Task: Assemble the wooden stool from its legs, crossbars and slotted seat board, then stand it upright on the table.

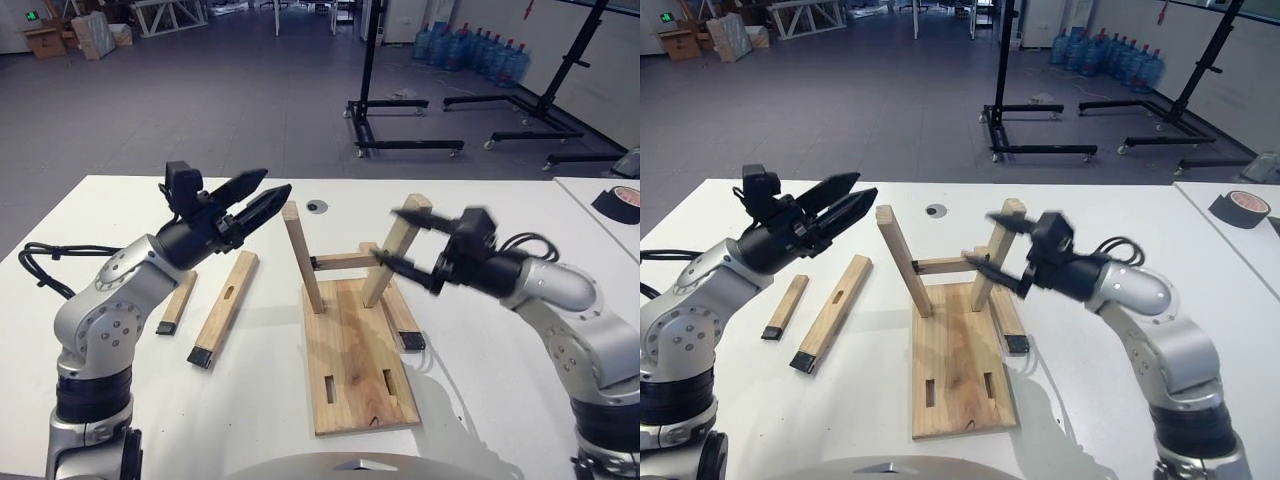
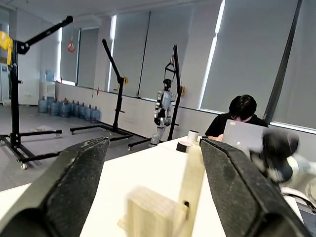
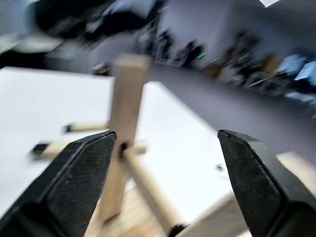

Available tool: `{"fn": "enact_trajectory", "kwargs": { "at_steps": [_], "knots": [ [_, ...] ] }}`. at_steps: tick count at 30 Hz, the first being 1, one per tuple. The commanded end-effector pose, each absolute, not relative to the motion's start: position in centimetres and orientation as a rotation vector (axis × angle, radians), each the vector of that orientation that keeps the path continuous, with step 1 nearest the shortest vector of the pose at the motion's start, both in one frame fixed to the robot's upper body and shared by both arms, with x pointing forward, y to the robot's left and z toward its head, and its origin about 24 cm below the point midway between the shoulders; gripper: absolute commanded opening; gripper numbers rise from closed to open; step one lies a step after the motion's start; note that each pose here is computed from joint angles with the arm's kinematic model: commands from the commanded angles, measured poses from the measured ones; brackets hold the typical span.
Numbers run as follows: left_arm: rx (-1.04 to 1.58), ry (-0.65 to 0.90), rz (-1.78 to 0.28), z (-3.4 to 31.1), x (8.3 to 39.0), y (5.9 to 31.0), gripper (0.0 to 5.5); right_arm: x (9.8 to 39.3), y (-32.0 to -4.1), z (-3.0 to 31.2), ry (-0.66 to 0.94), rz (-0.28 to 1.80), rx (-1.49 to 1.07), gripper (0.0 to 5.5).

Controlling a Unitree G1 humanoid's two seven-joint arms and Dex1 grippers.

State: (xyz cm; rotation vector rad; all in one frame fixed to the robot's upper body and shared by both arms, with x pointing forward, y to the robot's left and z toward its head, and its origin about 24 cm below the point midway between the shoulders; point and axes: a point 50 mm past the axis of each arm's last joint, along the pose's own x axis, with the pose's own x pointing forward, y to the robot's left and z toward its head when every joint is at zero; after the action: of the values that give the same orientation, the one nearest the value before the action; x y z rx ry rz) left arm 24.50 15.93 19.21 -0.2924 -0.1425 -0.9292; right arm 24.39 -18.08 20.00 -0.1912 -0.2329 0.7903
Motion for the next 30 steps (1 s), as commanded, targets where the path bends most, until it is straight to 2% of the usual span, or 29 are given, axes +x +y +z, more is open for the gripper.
{"fn": "enact_trajectory", "kwargs": {
  "at_steps": [1, 9, 14, 18, 30],
  "knots": [
    [-0.277, -0.107, -0.932, 18.6, 24.8, 15.5, 3.35, 25.6, -17.7, 20.3, -0.317, 0.596, -0.204, 3.79],
    [-0.266, -0.106, -0.949, 18.3, 25.9, 14.7, 3.35, 26.3, -16.5, 19.2, -0.306, 0.524, -0.184, 3.79],
    [-0.261, -0.105, -0.954, 17.8, 26.3, 14.3, 3.35, 25.7, -15.4, 16.4, -0.186, 0.656, -0.288, 3.79],
    [-0.253, -0.093, -0.945, 17.3, 26.2, 14.4, 3.35, 25.1, -15.6, 13.7, -0.063, 0.715, -0.345, 3.79],
    [-0.281, -0.025, -0.967, 15.3, 27.2, 12.9, 3.35, 25.5, -15.7, 14.4, -0.084, 0.709, -0.292, 3.79]
  ]
}}
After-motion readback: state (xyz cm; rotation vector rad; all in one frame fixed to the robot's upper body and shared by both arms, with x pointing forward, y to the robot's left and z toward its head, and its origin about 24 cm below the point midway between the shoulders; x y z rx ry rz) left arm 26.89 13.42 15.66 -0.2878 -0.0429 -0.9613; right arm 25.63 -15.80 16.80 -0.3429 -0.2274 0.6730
